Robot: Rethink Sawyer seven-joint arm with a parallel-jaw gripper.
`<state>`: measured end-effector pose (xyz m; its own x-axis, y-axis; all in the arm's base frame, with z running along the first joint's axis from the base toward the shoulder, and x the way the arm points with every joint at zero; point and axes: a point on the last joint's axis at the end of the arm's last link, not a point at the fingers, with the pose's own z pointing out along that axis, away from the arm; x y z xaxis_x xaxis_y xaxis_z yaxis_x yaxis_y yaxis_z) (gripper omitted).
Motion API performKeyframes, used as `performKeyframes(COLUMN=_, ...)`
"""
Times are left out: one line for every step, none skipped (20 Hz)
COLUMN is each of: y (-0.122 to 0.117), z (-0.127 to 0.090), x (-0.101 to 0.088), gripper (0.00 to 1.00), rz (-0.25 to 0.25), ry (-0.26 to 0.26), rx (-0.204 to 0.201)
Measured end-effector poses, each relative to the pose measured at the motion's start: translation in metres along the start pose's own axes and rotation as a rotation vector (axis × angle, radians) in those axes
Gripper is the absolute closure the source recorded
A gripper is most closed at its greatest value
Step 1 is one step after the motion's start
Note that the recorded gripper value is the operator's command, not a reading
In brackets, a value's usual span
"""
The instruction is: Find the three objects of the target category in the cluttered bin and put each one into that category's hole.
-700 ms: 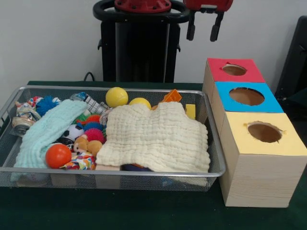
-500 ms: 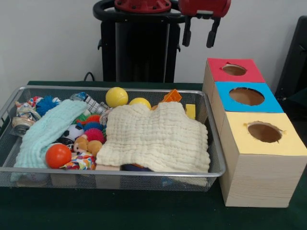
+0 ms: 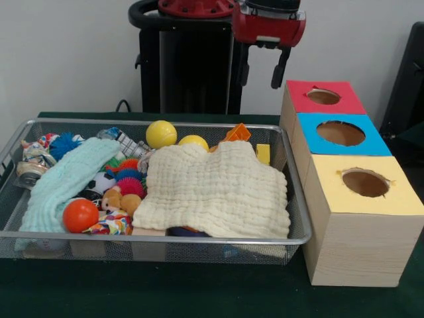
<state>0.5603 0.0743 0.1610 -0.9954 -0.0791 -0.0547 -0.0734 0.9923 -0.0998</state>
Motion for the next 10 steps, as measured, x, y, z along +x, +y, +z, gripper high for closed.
performKeyframes(y=-0.001, z=0.004, x=-0.001, gripper=0.0, rz=0.004, ry=0.0, rx=0.005)
performKeyframes(y=-0.001, z=0.006, x=-0.001, gripper=0.0, rz=0.006, ry=0.001, rx=0.007)
performKeyframes(y=-0.001, z=0.009, x=-0.001, gripper=0.0, rz=0.007, ry=0.003, rx=0.011)
performKeyframes(y=-0.001, z=0.011, x=-0.001, gripper=0.0, rz=0.008, ry=0.003, rx=0.013)
performKeyframes(y=-0.002, z=0.013, x=-0.001, gripper=0.0, rz=0.01, ry=0.005, rx=0.015)
performKeyframes(y=-0.002, z=0.015, x=-0.001, gripper=0.0, rz=0.011, ry=0.007, rx=0.017)
performKeyframes(y=-0.002, z=0.017, x=-0.001, gripper=0.0, rz=0.013, ry=0.008, rx=0.018)
performKeyframes(y=-0.003, z=0.02, x=-0.001, gripper=0.0, rz=0.015, ry=0.008, rx=0.018)
performKeyframes(y=-0.003, z=0.022, x=-0.001, gripper=0.0, rz=0.016, ry=0.008, rx=0.018)
performKeyframes(y=-0.003, z=0.025, x=-0.001, gripper=0.0, rz=0.019, ry=0.008, rx=0.017)
